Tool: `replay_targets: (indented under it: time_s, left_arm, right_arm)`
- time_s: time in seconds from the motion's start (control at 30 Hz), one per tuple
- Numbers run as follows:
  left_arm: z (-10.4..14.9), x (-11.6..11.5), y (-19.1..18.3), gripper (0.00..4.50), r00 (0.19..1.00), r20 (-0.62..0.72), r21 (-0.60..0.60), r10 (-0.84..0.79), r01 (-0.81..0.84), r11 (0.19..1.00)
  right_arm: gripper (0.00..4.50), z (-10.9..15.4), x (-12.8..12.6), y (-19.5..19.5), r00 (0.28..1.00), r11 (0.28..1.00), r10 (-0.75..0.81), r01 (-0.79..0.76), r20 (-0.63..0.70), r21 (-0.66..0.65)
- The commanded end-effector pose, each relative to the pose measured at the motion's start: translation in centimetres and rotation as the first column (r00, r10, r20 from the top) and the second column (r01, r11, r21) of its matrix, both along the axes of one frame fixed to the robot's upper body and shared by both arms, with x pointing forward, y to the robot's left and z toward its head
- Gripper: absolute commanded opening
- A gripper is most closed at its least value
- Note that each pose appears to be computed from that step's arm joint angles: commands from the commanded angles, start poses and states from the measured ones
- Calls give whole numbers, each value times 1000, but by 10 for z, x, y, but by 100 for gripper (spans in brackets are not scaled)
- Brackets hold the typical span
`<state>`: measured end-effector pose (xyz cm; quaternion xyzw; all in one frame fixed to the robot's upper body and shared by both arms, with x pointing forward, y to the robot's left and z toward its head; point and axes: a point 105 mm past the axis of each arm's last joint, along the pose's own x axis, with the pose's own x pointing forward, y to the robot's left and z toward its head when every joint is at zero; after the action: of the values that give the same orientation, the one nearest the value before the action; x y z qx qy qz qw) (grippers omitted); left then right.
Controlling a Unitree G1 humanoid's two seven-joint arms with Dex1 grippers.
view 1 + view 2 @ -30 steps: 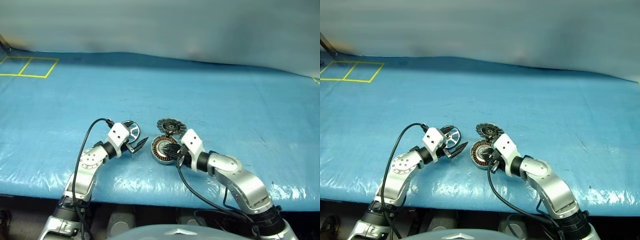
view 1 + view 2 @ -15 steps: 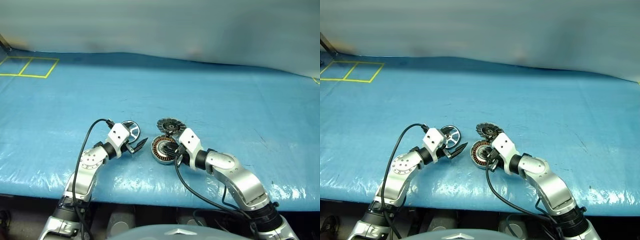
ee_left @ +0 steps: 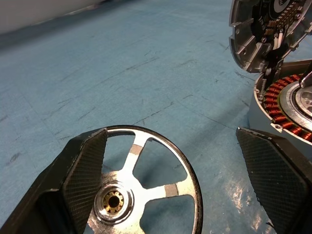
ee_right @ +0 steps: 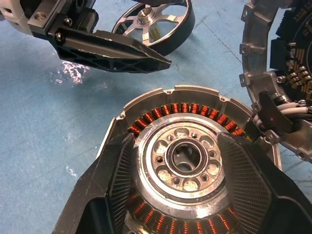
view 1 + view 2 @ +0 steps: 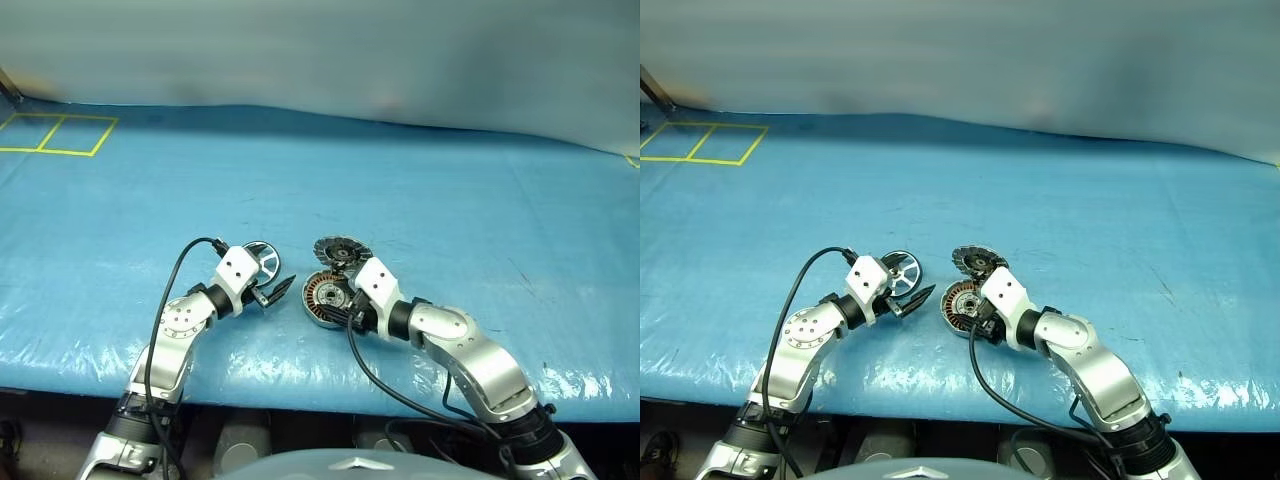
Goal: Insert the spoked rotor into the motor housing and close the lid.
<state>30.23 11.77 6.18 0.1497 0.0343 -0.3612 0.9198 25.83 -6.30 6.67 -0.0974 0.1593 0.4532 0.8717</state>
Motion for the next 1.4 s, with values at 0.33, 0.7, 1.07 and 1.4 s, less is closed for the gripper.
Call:
replay_targets:
  time_s: [0.33,0.7,1.07,1.4]
  left_arm:
    - [13,1,-3,450,998,57,-5,-5,6,1000]
    - [14,1,-3,450,998,59,-6,-2,2,1000]
    - [13,1,-2,450,998,57,-4,1,-1,1000]
    - [14,2,-2,450,998,59,-2,3,-3,1000]
  right_arm:
    - [141,10,13,0,998,995,-68,68,-7,72]
    - [4,-2,14,-3,997,997,-82,82,-16,-3]
    - [4,-26,6,-15,995,955,25,3,92,-296]
    - [4,-32,3,-19,990,931,73,-24,122,-365]
